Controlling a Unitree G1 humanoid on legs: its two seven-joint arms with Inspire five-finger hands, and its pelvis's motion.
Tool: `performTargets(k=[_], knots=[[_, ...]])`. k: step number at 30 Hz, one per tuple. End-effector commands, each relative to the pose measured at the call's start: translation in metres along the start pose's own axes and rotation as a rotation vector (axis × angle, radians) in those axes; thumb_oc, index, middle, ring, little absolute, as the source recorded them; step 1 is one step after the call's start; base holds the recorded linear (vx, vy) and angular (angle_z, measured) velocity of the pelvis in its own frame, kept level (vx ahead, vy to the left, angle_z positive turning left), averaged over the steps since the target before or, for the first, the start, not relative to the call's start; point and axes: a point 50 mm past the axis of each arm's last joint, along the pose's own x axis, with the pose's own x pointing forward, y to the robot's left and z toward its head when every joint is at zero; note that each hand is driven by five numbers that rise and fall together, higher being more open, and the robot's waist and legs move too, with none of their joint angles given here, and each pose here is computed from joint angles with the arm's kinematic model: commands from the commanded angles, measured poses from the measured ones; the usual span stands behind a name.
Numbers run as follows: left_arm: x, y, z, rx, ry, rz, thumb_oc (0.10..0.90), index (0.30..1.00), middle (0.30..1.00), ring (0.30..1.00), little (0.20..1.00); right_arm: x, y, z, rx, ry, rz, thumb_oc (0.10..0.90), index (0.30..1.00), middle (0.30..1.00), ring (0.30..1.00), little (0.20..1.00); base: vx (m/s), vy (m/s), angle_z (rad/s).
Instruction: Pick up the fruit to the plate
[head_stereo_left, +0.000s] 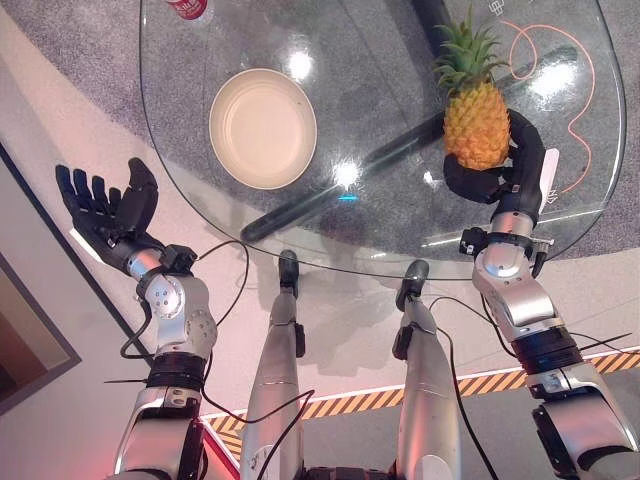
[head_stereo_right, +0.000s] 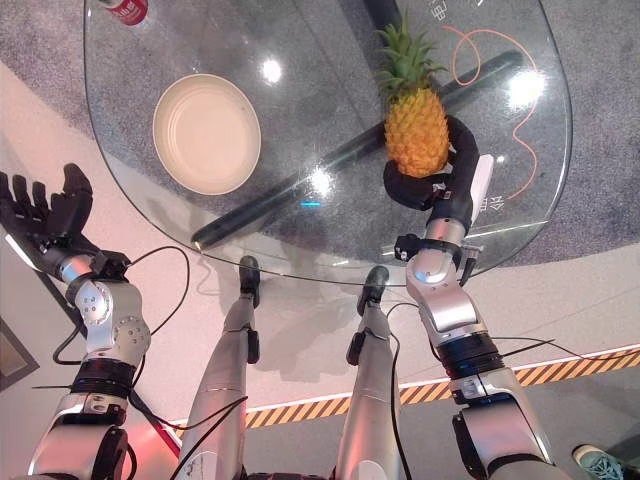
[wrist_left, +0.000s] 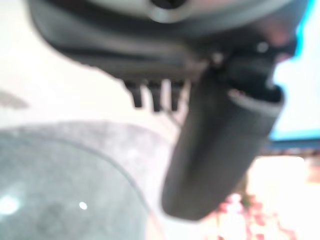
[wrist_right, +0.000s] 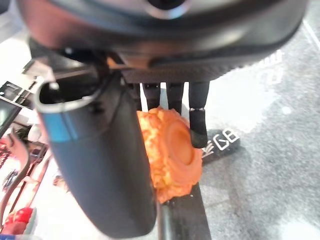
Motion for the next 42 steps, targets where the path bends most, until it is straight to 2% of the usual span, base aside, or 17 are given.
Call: performTargets(k=[1, 11, 13, 23, 35, 42], knots=[[0.020, -0.015, 0.058, -0.054, -0.290, -0.086, 0.800, 0.900, 0.900, 0.900, 0.900, 0.006, -0.024, 0.067, 0.122, -0.366, -0.148, 0.100, 0.300, 0.300, 0.300, 0.200, 0.00, 0.000, 0.00], [0.011, -0.043, 0.066, -0.108, -0.280, -0.308, 0.800, 0.900, 0.900, 0.900, 0.900, -0.001, -0.022, 0.079, 0.115, -0.483, -0.136, 0.100, 0.300, 0.300, 0.300, 0.200, 0.00, 0.000, 0.00], [0.006, -0.051, 0.064, -0.099, -0.246, -0.431, 0.800, 0.900, 0.900, 0.900, 0.900, -0.004, -0.022, 0.084, 0.116, -0.516, -0.121, 0.100, 0.300, 0.300, 0.300, 0.200, 0.00, 0.000, 0.00], [-0.018, -0.077, 0.053, -0.147, -0.114, -0.728, 0.800, 0.900, 0.900, 0.900, 0.900, -0.011, -0.017, 0.097, 0.142, -0.579, -0.048, 0.100, 0.300, 0.300, 0.300, 0.200, 0.00, 0.000, 0.00], [-0.032, -0.110, 0.060, -0.264, -0.097, -0.917, 0.800, 0.900, 0.900, 0.900, 0.900, -0.012, -0.012, 0.118, 0.156, -0.666, -0.006, 0.100, 0.300, 0.300, 0.300, 0.200, 0.00, 0.000, 0.00], [-0.044, -0.131, 0.059, -0.377, -0.007, -1.028, 0.800, 0.900, 0.900, 0.900, 0.900, -0.017, -0.006, 0.131, 0.150, -0.736, 0.039, 0.100, 0.300, 0.300, 0.300, 0.200, 0.00, 0.000, 0.00]])
